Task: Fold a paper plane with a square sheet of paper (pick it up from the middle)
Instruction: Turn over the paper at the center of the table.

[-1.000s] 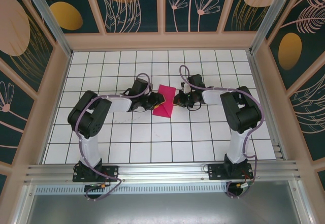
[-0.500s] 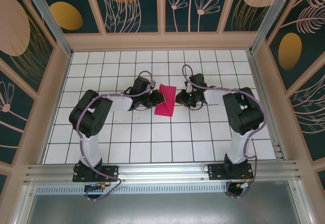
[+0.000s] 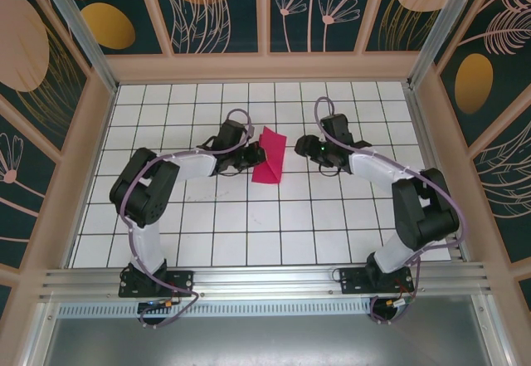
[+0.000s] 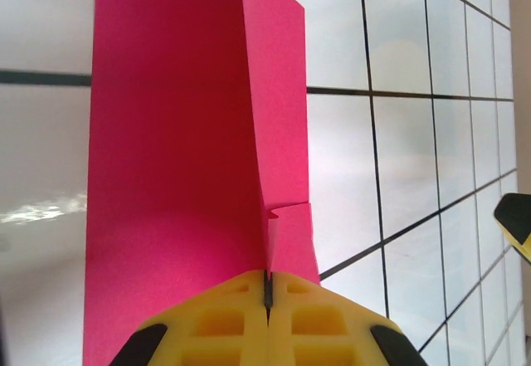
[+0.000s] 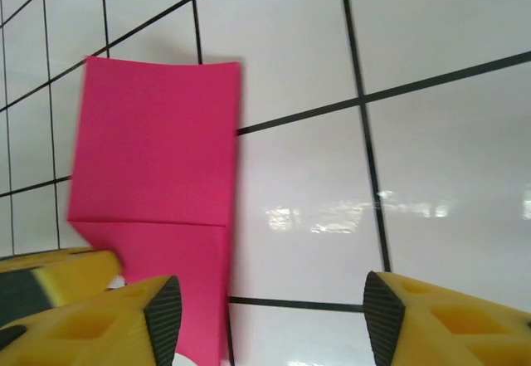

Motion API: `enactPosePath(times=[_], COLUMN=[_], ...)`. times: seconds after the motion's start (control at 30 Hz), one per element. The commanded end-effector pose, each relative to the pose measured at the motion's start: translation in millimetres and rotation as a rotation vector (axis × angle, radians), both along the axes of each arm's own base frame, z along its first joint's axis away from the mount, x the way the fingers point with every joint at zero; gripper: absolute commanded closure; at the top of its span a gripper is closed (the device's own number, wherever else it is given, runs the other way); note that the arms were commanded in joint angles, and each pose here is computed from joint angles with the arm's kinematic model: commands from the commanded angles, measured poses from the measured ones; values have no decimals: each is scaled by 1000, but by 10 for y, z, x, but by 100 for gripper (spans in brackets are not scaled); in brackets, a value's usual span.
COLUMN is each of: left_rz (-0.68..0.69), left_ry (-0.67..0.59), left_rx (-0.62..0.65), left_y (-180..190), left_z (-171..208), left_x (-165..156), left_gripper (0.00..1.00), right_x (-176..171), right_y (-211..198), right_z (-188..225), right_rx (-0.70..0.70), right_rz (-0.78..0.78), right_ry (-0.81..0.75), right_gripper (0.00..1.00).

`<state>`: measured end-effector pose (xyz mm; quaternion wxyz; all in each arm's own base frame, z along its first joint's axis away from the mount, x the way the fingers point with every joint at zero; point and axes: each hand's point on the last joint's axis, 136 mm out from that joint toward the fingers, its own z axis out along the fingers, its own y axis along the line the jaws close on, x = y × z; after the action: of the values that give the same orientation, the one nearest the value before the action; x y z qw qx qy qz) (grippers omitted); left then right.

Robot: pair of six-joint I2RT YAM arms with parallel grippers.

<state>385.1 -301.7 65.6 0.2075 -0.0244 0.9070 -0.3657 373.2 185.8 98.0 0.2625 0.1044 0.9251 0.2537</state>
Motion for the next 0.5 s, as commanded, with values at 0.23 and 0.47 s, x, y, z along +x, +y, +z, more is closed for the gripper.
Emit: enactPosePath(times=[0.23, 0.47], left_rz=[71, 184], left_ry=[-290, -311], left_rx=[475, 923], left_y=[622, 1069], left_z=[1126, 1145], left_x=[182, 303], left_gripper=[98, 98], right_x=[-28, -75], right_y=[-508, -640], right_z=[248, 198], right_rx=[-37, -41], right_rz=[-169, -216], right_ry=[-94, -81], right_gripper=[21, 16])
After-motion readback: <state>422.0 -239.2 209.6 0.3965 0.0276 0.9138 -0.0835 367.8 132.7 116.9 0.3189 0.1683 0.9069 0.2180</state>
